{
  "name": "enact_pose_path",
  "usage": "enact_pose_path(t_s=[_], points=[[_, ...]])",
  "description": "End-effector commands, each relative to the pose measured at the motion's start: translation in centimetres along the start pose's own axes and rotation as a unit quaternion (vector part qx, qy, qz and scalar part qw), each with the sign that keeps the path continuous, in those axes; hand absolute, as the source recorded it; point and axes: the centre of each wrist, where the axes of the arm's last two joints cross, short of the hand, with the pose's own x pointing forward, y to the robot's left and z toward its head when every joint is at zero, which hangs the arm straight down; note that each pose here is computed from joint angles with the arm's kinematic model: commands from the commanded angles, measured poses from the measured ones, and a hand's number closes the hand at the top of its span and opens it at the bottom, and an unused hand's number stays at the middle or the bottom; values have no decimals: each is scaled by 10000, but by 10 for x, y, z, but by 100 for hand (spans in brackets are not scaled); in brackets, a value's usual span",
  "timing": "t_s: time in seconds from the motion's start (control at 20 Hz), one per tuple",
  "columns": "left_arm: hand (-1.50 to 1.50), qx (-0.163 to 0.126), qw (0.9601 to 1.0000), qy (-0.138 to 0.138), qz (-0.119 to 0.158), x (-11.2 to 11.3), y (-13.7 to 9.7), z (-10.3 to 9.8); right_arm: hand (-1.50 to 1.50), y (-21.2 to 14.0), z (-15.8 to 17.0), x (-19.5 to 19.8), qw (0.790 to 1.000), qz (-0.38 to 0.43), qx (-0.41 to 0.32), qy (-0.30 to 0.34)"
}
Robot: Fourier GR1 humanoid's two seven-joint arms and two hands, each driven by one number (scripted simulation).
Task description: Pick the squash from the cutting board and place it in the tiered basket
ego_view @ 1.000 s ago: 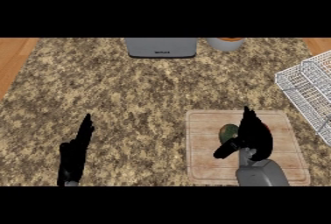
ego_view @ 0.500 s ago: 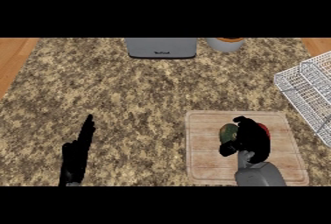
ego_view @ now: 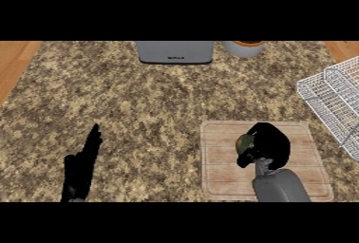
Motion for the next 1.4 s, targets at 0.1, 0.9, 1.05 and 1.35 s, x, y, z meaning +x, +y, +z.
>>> enact_pose_path(t_s=[0.1,0.9,1.05,1.35], points=[[0,133,9999,46,20,8,11,-3,150,-20,-32,-89,9972,173,-91,724],[0,187,9998,99,11,-6,10,7,150,-175,25,-215,9306,-2530,-2429,1049],[0,247,9997,25,-4,-4,14,0,150,-204,57,-207,9104,-2589,-3131,775],[0,60,10000,23,33,5,-3,3,150,-251,114,-211,9128,-1773,-3624,629]])
